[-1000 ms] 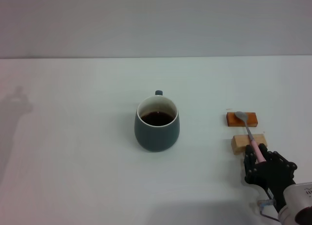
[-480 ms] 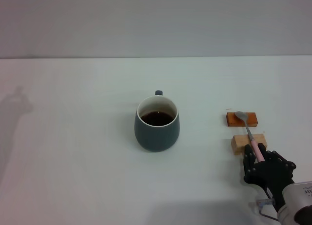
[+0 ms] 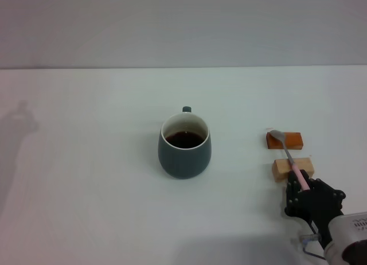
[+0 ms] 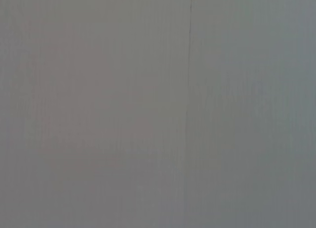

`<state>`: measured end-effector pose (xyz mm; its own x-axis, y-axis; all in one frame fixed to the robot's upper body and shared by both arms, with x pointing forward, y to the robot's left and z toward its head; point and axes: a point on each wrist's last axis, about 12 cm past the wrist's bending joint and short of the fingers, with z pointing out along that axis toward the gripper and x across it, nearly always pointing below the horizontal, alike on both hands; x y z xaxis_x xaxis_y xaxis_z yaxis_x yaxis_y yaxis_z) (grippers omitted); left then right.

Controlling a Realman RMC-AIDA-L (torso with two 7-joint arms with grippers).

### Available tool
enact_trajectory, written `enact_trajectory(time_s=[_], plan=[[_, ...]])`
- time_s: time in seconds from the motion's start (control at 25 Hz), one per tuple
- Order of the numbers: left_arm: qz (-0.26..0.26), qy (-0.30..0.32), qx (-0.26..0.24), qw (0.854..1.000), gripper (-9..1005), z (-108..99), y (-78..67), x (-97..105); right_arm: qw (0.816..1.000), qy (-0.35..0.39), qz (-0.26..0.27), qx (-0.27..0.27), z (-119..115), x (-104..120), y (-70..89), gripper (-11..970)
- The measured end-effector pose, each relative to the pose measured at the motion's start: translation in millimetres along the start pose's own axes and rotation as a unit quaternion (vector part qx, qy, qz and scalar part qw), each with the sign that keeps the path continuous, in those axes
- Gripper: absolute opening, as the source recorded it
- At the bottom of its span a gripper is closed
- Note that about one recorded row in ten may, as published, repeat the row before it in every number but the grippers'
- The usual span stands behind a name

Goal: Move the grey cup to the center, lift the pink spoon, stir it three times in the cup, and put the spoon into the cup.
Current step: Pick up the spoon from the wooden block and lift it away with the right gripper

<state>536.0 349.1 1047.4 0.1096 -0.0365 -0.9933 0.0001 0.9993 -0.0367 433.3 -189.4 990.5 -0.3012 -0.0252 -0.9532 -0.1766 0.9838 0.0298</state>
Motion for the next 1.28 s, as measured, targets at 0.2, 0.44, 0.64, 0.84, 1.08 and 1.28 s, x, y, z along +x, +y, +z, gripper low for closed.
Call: enact_trajectory(time_s=[0.2,0.44,0.64,0.84,1.08,1.28], plan=[[0.001,0.002,0.0,1.0,5,0.2,0.2,0.4,1.0,0.007,-0.007,0.006,3.9,-0.8,1.2,149],[0.003,0.007,-0.001,1.0,5,1.0,0.8,2.0,1.0,0.01,-0.006,0.003,5.4,-0.7,1.9,142],[0.002,0.005,-0.005,1.0,5,2.2,1.8,1.1,1.0,0.013,-0.005,0.004,6.5,-0.6,1.3,138],[0.004,0.006,-0.003,1.0,5,4.9,0.8,1.1,1.0,0.014,-0.004,0.003,6.6,-0.5,2.2,131],[0.007,0.011,-0.001,1.0,5,7.1,0.3,2.2,1.0,0.011,-0.011,0.0,6.7,-2.7,4.4,124],[0.001,0.011,-0.001,1.0,5,7.4,0.4,2.1,1.0,0.007,-0.026,0.007,6.1,-7.3,6.9,123]])
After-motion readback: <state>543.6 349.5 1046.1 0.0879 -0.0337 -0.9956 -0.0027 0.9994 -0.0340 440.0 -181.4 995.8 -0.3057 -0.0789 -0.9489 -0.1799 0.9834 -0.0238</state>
